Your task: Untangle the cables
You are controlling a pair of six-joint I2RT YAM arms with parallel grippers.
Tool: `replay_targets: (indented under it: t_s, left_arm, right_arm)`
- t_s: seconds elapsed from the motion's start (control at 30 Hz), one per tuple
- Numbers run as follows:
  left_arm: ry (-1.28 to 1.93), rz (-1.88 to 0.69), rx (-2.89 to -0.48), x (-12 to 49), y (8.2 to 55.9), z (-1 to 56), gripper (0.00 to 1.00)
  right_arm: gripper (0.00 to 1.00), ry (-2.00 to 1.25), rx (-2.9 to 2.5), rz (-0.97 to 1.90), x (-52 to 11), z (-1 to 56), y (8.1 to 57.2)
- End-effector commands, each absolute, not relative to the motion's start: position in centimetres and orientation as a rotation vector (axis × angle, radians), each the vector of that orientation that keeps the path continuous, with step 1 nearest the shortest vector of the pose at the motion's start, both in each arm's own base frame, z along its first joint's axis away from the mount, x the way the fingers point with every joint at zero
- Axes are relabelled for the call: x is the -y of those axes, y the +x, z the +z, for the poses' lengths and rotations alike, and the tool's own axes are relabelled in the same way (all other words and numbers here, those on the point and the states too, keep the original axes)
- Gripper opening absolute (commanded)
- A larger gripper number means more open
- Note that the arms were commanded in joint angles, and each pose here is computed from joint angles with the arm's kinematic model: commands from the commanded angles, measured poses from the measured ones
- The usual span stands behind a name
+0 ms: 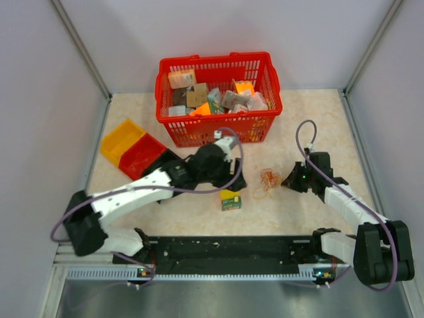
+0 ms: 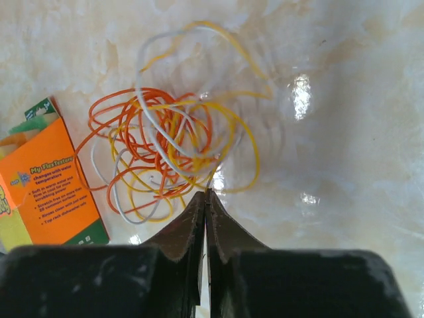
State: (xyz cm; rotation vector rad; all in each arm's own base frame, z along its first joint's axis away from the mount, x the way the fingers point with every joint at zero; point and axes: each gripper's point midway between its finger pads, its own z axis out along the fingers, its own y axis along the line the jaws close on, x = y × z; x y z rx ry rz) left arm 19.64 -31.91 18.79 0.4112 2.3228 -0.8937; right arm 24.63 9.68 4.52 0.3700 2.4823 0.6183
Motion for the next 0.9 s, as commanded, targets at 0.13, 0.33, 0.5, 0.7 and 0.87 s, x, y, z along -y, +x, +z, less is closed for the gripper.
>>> replay_targets:
  t_s: [0.13,0.33,0.5,0.7,0.87]
  left_arm:
    - [0.5,-0.812,-2.211,44.4,25.0,18.2,0.62]
    - [0.441,-0.692,-2.34,45.9,26.5,13.4,0.59]
    - [0.398,-0.655,-2.386,45.3,26.0,11.5,0.64]
    - [0.403,-0.615,-2.41,44.4,25.7,9.8,0.65]
    - [0.381,-0.538,-2.435,44.1,26.5,8.4,0.58]
  right_arm:
    - [0.0,0.421,-2.299,0.696,-10.1,8.2,24.7]
    - [0.0,0.428,-2.247,0.679,-9.6,9.5,23.7]
    - [0.0,0.411,-2.262,0.675,-9.6,9.4,23.6]
    - [0.0,0.409,-2.272,0.672,-9.6,9.0,23.6]
    - [0.0,0.392,-2.274,0.684,-9.8,9.1,23.5]
